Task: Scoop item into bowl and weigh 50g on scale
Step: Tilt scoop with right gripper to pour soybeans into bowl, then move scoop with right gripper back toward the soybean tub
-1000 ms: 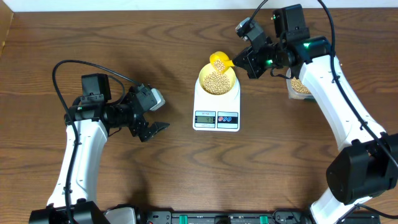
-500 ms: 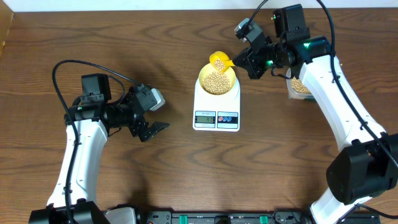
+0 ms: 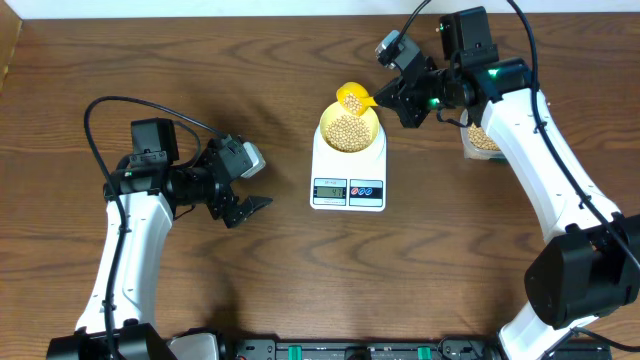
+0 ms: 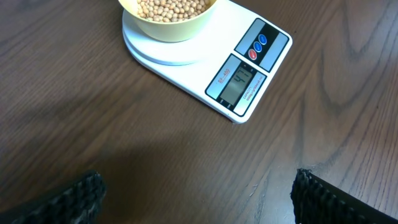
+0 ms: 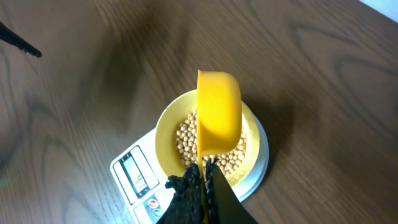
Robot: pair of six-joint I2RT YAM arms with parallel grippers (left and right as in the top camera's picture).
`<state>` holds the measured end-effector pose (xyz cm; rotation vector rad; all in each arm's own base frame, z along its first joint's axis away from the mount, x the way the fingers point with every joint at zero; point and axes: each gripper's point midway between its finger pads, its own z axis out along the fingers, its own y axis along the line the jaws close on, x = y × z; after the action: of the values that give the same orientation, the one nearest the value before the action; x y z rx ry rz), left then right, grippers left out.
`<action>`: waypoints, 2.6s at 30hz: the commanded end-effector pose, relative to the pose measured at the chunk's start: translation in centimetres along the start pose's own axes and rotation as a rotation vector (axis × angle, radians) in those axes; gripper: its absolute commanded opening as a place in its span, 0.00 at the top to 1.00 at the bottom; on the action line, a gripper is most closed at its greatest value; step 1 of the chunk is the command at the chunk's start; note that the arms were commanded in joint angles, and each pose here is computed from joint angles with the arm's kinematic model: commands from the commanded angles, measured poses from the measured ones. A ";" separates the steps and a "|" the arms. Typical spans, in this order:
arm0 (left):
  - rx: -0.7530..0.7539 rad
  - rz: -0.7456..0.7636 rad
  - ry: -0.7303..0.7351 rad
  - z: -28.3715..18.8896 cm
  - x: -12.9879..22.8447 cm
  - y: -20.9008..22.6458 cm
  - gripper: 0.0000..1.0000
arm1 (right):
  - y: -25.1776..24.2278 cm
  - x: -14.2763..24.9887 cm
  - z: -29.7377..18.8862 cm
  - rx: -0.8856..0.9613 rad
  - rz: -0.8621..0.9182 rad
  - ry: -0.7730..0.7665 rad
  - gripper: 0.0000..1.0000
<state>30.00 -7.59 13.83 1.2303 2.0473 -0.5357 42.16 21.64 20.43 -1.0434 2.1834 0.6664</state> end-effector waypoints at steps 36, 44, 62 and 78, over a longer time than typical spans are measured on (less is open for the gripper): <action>0.012 -0.017 0.002 0.2 0.4 -0.2 0.02 | -0.6 -0.6 -3.4 -0.118 0.244 -0.098 0.99; 0.012 -0.017 0.002 0.2 0.4 -0.2 0.03 | -0.7 -1.3 -5.2 -0.219 0.311 -0.173 0.99; 0.012 -0.017 0.002 0.2 0.4 -0.2 0.02 | -1.5 -1.5 -6.1 -0.230 0.341 -0.205 0.99; 0.012 -0.017 0.002 0.2 0.4 -0.2 0.02 | -6.5 1.1 -10.9 -0.183 0.489 -0.284 0.99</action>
<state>30.00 -7.59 13.83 1.2303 2.0473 -0.5357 43.73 11.53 24.50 -0.4865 2.1889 1.1548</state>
